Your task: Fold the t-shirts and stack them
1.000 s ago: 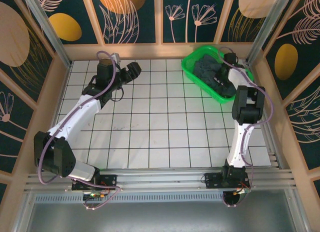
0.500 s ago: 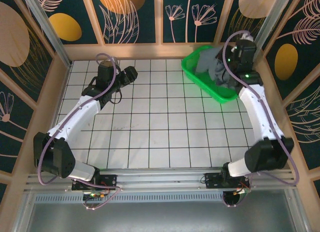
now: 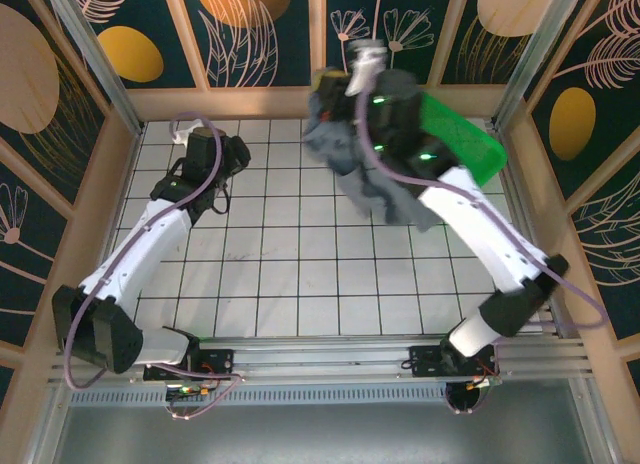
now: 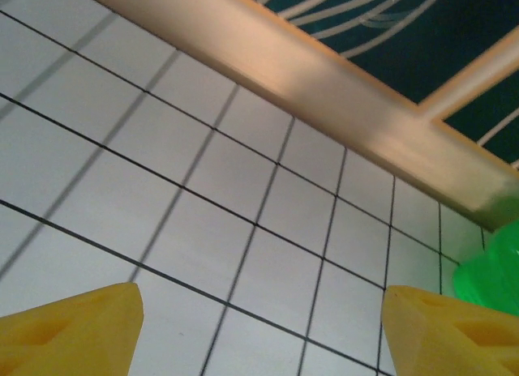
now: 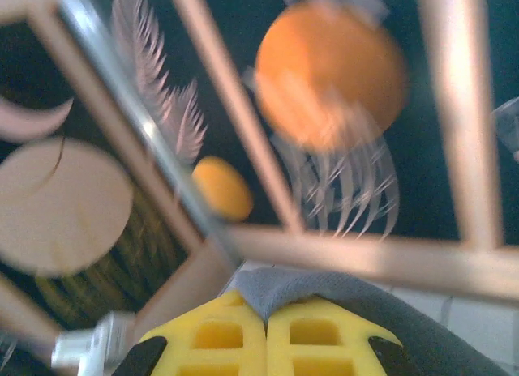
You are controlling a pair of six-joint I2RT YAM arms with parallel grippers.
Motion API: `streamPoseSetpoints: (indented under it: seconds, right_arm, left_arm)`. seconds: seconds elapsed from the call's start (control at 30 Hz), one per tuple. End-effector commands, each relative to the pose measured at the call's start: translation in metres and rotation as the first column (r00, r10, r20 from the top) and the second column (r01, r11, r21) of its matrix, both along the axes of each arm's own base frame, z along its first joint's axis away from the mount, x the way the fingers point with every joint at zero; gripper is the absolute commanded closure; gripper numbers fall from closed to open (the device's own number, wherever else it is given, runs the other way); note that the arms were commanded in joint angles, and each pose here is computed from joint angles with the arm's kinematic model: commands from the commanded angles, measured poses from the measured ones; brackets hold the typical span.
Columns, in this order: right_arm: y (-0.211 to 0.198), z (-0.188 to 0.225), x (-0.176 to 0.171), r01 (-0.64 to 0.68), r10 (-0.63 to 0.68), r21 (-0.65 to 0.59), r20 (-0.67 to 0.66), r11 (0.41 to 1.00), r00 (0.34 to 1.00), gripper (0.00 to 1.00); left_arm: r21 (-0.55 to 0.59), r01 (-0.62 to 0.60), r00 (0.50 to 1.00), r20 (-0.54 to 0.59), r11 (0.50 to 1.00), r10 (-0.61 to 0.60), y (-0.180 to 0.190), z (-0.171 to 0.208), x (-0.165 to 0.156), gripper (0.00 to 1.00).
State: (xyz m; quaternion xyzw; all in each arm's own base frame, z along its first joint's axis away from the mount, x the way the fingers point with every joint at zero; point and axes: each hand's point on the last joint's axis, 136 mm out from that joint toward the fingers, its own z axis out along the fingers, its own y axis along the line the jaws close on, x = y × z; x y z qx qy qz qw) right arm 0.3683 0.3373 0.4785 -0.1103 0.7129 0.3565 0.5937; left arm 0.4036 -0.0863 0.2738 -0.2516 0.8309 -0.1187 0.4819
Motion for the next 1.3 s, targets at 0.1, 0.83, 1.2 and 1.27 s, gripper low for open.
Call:
streamPoseSetpoints:
  seconds: [0.1, 0.83, 1.2, 1.27]
  right_arm:
    - [0.116, -0.137, -0.013, -0.306, 0.25, -0.119, -0.343, 0.945, 0.906, 0.79]
    - [-0.12, -0.358, -0.024, 0.062, -0.317, -0.382, -0.654, 0.922, 0.687, 0.52]
    - [-0.13, -0.398, -0.018, 0.049, -0.364, -0.431, -0.69, 0.901, 0.626, 0.45]
    - [-0.139, -0.408, -0.012, 0.062, -0.392, -0.446, -0.702, 0.893, 0.595, 0.45]
  left_arm:
    - [0.074, -0.211, 0.977, 0.04, 0.975, 0.209, 0.053, 0.02, -0.046, 0.22]
    - [-0.327, 0.094, 0.778, -0.565, 0.94, -0.274, -0.05, -0.231, -0.143, 0.56]
    - [-0.241, -0.042, 0.803, -0.585, 0.97, -0.111, -0.037, -0.258, -0.11, 0.41]
    - [-0.22, -0.055, 0.801, -0.592, 0.974, -0.088, -0.031, -0.263, -0.105, 0.44]
